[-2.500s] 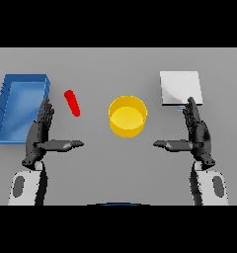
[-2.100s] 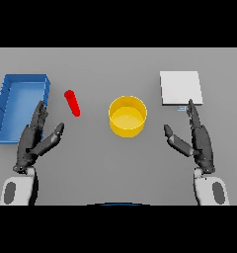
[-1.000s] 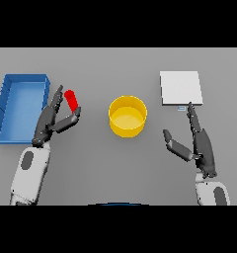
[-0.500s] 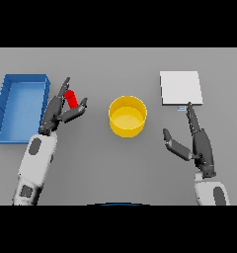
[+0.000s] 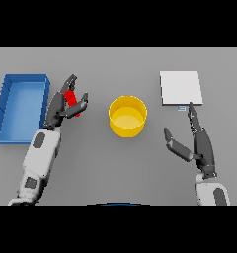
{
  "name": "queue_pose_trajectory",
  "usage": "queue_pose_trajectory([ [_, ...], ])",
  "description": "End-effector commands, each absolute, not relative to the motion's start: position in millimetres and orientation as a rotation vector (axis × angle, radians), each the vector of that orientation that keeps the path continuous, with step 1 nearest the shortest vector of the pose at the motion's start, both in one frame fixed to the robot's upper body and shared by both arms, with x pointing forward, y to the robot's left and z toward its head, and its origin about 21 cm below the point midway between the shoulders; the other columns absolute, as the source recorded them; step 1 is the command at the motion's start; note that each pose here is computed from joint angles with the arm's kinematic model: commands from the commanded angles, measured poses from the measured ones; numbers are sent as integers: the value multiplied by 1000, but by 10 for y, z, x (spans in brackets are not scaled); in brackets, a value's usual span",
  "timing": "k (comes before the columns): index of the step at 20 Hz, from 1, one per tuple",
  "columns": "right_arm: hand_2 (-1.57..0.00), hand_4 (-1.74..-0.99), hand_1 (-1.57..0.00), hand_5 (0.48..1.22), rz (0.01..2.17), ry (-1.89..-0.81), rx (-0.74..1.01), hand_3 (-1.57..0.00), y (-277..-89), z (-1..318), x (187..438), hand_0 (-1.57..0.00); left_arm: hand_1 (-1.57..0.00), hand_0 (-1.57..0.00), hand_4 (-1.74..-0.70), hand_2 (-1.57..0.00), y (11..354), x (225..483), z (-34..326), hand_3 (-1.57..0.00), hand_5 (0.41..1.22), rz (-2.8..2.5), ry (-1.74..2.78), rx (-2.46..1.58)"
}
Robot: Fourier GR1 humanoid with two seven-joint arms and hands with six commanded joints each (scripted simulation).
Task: Pick up the red beaker and tilt it to pour out 1 green nut into yellow bowl. Pick up the yellow bowl and place it on the metallic measuring scale.
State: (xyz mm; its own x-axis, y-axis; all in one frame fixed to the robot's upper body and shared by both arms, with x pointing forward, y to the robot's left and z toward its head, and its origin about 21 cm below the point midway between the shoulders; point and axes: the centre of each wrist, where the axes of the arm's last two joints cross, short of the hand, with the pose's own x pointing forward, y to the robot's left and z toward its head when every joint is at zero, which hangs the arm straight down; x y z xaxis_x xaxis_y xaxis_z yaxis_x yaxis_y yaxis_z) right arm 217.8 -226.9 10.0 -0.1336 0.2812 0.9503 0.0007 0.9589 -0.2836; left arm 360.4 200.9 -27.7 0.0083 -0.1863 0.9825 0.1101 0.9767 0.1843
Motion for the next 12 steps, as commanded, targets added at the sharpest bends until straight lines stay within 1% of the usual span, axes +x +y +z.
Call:
queue_pose_trajectory([
  [1,1,-1258,1,644,244,-1691,-224,1,-2277,91,2177,1,-328,-285,-1449,-364,1981,3610,-284,-292,783,-210,-1542,59],
  [2,1,-1257,1,645,250,-1690,-225,1,-2289,100,2190,1,-481,-441,-1448,-523,1975,3643,-265,-547,871,-199,-1522,68],
  [3,1,-1255,1,644,255,-1691,-225,1,-2285,99,2168,1,-699,-662,-1500,-733,1947,3673,-230,-724,941,-208,-1520,87],
  [4,1,-1256,1,646,250,-1682,-216,1,-2276,89,2173,1,-874,-844,-1541,-900,1921,3697,-226,-838,997,-216,-1523,89],
  [5,1,-1254,1,645,247,-1680,-219,1,-2271,93,2186,1,-1013,-989,-1575,-1034,1901,3702,-222,-926,1042,-242,-1532,87],
  [6,1,-1252,1,644,239,-1683,-225,1,-2287,93,2191,1,-1125,-1106,-1603,-1142,1891,3675,-260,-974,1078,-262,-1566,76],
  [7,1,-1250,1,643,242,-1682,-224,1,-2278,79,2153,1,-1214,-1199,-1571,-1228,1888,3690,-246,-1093,1106,-281,-1563,88],
  [8,1,-1254,1,644,232,-1675,-222,1,-2282,81,2193,1,-1285,-1273,-1544,-1296,1873,3661,-254,-1189,1129,-293,-1563,83],
  [10,1,-1257,1,645,240,-1679,-227,1,-2293,80,2165,1,-1388,-1380,-1505,-1395,1869,3668,-235,-1326,1162,-280,-1539,85],
  [11,1,-1258,1,644,235,-1679,-225,1,-2324,83,2146,1,-1425,-1419,-1552,-1430,1855,3653,-237,-1375,1159,-271,-1545,85],
  [12,1,-1257,1,643,233,-1677,-213,1,-2263,81,2159,1,-1454,-1449,-1590,-1458,1842,3647,-236,-1414,1151,-249,-1550,79],
])
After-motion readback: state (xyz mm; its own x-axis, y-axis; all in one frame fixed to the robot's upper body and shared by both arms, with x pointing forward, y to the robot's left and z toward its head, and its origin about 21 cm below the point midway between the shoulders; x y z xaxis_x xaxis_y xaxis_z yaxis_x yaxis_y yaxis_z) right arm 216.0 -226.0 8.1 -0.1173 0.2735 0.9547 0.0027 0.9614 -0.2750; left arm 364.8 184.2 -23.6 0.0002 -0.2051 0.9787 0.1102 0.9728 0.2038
